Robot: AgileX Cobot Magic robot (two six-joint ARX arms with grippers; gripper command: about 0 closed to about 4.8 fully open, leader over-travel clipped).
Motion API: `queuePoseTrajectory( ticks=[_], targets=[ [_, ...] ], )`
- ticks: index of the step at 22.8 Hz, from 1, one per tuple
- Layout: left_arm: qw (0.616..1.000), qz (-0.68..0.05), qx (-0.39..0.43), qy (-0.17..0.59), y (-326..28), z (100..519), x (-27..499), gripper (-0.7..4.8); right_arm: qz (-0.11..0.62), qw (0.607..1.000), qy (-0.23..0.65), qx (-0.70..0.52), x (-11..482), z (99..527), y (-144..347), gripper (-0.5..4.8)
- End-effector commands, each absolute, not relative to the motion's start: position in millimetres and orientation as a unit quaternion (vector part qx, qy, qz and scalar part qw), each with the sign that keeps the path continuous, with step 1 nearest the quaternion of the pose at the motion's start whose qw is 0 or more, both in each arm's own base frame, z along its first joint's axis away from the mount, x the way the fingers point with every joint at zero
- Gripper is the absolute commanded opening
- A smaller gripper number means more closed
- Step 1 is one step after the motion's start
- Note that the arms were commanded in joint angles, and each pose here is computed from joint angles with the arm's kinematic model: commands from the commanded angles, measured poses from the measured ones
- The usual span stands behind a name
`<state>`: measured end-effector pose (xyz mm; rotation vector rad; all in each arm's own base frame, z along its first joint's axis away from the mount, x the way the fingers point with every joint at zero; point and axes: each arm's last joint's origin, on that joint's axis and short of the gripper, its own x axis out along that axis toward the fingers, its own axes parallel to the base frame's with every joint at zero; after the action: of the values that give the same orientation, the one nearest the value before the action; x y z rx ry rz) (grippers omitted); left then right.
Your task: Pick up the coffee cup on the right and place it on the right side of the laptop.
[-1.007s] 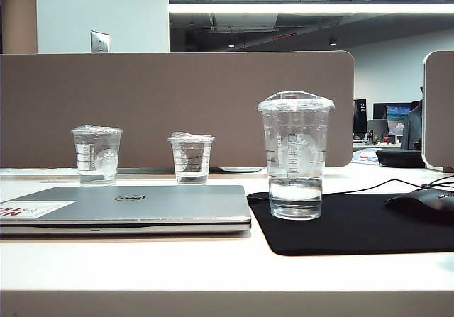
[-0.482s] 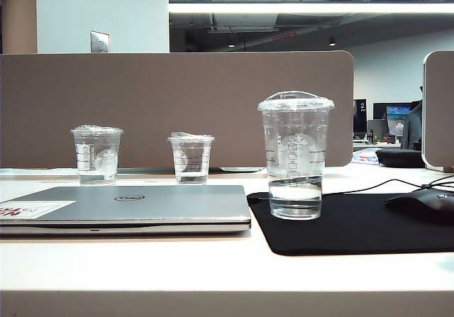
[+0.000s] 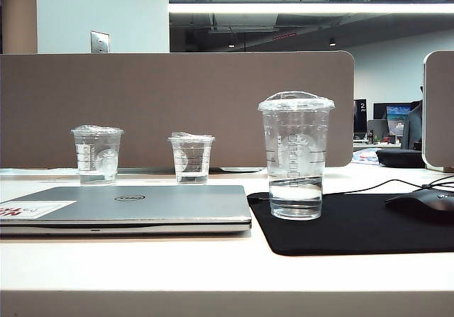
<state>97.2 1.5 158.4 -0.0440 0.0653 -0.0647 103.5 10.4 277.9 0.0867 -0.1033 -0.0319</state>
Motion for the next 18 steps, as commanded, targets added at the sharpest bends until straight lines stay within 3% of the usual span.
queuePoseTrajectory(
  ticks=[1, 4, 11, 18],
  targets=[
    [0.999, -0.032, -0.021, 0.027, 1.6, 160.3, 97.0, -0.05, -0.055, 0.995, -0.068, 0.042, 93.0, 248.9, 1.4, -0.09],
    [0.999, -0.032, -0.021, 0.027, 1.6, 160.3, 97.0, -0.05, -0.06, 0.995, -0.065, 0.041, 91.0, 227.1, -1.0, -0.09],
    [0.999, -0.032, -0.021, 0.027, 1.6, 160.3, 97.0, -0.05, 0.056, 0.997, -0.051, 0.03, 96.9, 174.0, 2.0, -0.09],
    [0.999, -0.032, -0.021, 0.027, 1.6, 160.3, 97.0, -0.05, 0.025, 0.999, -0.047, 0.01, 97.1, 172.8, -0.3, -0.09]
  ],
)
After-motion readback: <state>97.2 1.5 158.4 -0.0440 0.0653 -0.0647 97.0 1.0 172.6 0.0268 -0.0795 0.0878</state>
